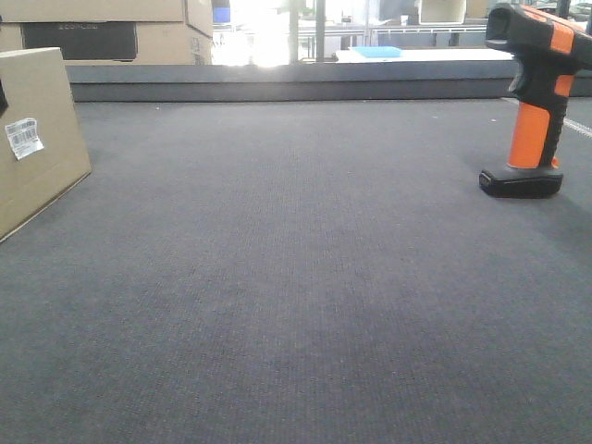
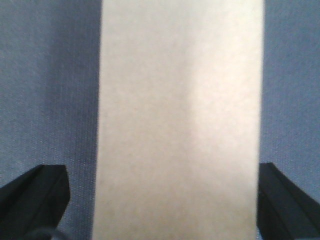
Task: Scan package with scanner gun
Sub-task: 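Grasp the cardboard box top with the left gripper and tilt it up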
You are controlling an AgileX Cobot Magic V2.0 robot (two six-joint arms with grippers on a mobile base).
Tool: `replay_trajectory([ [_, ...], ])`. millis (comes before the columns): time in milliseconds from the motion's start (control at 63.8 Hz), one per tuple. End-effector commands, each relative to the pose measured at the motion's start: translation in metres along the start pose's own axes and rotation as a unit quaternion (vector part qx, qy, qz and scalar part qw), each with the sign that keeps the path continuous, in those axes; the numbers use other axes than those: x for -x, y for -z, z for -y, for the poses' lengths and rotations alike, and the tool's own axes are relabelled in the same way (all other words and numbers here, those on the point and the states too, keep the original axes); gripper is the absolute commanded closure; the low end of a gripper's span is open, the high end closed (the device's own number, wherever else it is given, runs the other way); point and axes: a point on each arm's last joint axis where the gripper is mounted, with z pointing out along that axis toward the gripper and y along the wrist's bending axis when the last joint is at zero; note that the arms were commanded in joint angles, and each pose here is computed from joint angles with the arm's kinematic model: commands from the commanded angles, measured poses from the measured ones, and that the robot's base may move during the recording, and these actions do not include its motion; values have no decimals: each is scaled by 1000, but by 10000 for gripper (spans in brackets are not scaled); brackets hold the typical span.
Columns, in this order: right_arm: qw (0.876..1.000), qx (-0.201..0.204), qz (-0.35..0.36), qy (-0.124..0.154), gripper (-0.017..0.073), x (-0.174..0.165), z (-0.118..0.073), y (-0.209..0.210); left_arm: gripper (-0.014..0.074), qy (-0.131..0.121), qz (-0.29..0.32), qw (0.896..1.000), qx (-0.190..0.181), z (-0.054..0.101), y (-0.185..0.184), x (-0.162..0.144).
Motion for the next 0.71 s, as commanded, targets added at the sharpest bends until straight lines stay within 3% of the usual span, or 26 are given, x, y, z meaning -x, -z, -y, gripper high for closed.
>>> replay_trajectory([
  [0,1000,-1,14,-1,721,3,0,0,29,5,1,1000,-4,2,-1,1],
  [125,1000,-1,14,-1,721,3,0,0,248,15,7,1000,-4,2,-1,3],
  [266,1000,-1,14,-1,721,3,0,0,698,20,16,1000,-13,4,-1,4],
  [345,1000,-1,14,-1,721,3,0,0,705,20,16,1000,-13,4,-1,4],
  [501,1000,-1,14,-1,721,3,0,0,705,44,34,997,-61,12,21,8],
  [595,1000,-1,14,-1,721,3,0,0,705,54,42,992,-106,27,40,11],
  [689,1000,-1,14,-1,721,3,0,0,705,62,38,984,-165,52,52,8],
])
